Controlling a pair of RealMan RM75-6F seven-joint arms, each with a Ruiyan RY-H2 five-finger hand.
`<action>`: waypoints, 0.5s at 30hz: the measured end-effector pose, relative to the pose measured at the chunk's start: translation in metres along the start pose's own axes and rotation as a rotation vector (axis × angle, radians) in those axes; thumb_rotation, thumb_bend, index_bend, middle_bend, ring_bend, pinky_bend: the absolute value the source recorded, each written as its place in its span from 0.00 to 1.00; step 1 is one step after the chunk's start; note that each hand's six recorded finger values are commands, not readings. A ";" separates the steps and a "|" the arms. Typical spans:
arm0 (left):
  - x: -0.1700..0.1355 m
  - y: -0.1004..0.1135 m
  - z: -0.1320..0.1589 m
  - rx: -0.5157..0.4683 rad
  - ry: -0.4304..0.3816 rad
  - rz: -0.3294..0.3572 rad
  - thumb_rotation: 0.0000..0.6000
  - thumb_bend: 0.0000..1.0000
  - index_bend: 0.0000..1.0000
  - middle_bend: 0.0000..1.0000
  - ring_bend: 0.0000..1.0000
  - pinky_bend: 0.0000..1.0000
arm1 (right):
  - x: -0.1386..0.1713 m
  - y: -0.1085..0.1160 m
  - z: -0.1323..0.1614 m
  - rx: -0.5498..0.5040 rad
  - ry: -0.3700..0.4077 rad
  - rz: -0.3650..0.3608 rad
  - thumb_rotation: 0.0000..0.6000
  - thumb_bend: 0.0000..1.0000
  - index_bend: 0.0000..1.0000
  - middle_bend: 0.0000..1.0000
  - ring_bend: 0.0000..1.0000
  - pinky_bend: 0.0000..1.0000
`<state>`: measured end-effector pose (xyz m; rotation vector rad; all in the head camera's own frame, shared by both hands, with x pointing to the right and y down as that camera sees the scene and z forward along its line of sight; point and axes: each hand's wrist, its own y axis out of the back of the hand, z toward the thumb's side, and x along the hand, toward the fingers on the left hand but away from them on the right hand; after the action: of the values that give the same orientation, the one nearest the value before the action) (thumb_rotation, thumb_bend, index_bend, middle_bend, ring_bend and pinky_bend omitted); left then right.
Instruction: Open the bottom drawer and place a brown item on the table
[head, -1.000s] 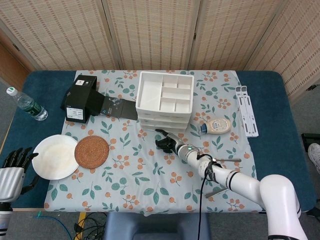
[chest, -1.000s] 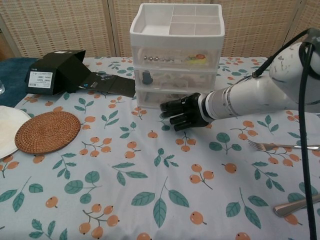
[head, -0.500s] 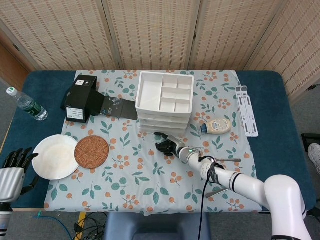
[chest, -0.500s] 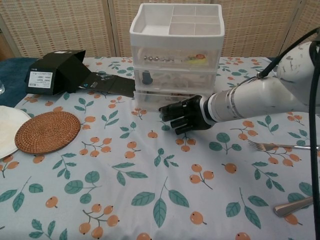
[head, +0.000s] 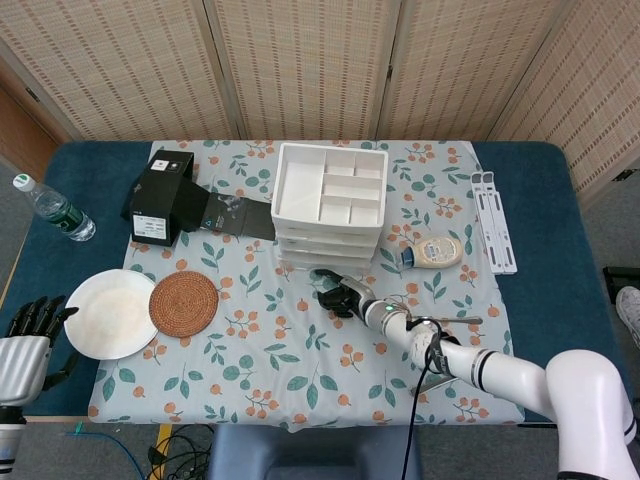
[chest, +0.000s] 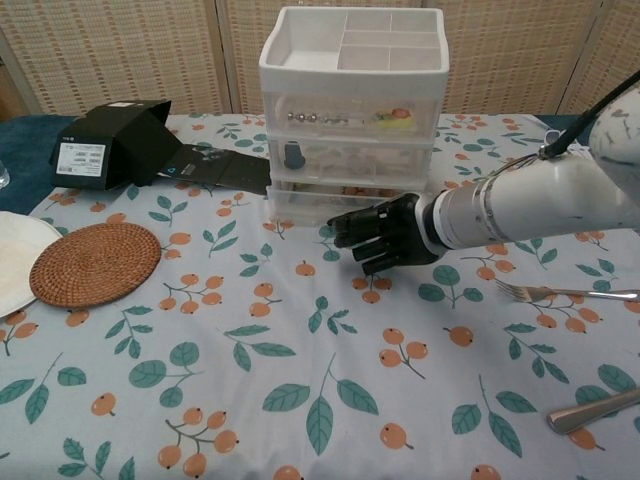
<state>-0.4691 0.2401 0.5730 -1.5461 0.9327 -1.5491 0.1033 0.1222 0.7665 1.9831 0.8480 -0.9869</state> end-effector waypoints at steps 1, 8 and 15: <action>0.000 0.000 0.000 0.000 0.001 0.000 1.00 0.32 0.20 0.13 0.07 0.09 | 0.003 -0.001 -0.001 0.003 -0.002 0.004 1.00 0.62 0.04 0.80 1.00 1.00; 0.001 0.001 0.002 -0.003 -0.005 0.003 1.00 0.32 0.20 0.13 0.07 0.09 | 0.030 -0.009 0.000 0.077 0.017 0.036 1.00 0.62 0.04 0.80 1.00 1.00; 0.002 0.001 0.005 -0.003 -0.018 0.005 1.00 0.32 0.20 0.13 0.07 0.09 | 0.062 0.010 0.012 0.294 0.086 -0.040 1.00 0.62 0.04 0.80 1.00 1.00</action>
<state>-0.4644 0.2383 0.5728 -1.5561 0.9293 -1.5282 0.1365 0.1208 0.7121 2.2791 0.8298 -1.1077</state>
